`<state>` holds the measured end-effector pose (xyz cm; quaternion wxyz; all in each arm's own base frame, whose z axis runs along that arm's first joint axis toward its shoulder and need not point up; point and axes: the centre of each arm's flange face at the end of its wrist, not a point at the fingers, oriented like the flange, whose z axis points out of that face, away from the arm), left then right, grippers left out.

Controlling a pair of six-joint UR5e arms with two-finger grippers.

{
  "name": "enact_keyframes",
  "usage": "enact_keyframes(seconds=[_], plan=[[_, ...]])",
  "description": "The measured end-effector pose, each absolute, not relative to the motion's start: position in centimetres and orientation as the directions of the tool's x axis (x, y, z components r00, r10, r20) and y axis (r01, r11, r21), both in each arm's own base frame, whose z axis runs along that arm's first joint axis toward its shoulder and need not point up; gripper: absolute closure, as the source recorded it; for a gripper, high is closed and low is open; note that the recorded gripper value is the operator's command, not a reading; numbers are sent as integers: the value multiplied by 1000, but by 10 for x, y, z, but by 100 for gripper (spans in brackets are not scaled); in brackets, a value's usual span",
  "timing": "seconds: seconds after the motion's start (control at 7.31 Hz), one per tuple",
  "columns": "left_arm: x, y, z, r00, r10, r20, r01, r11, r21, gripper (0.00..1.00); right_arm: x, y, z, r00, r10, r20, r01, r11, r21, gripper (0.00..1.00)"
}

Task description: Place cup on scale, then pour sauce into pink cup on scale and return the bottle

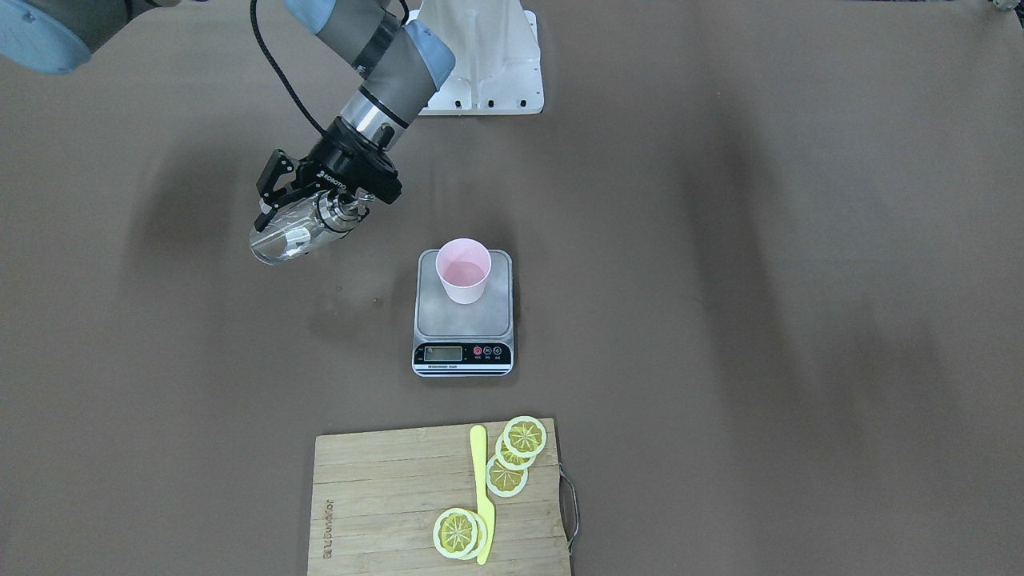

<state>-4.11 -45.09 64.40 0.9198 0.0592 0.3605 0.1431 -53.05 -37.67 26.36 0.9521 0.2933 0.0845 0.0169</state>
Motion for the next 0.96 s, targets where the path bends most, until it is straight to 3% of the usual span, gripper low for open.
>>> enact_keyframes(seconds=[0.96], plan=[[-41, -450, 656, 699, 290, -653, -222, 957, 188, 2, -596, -392, 242, 914, 22, -405, 176, 878, 445, 100]])
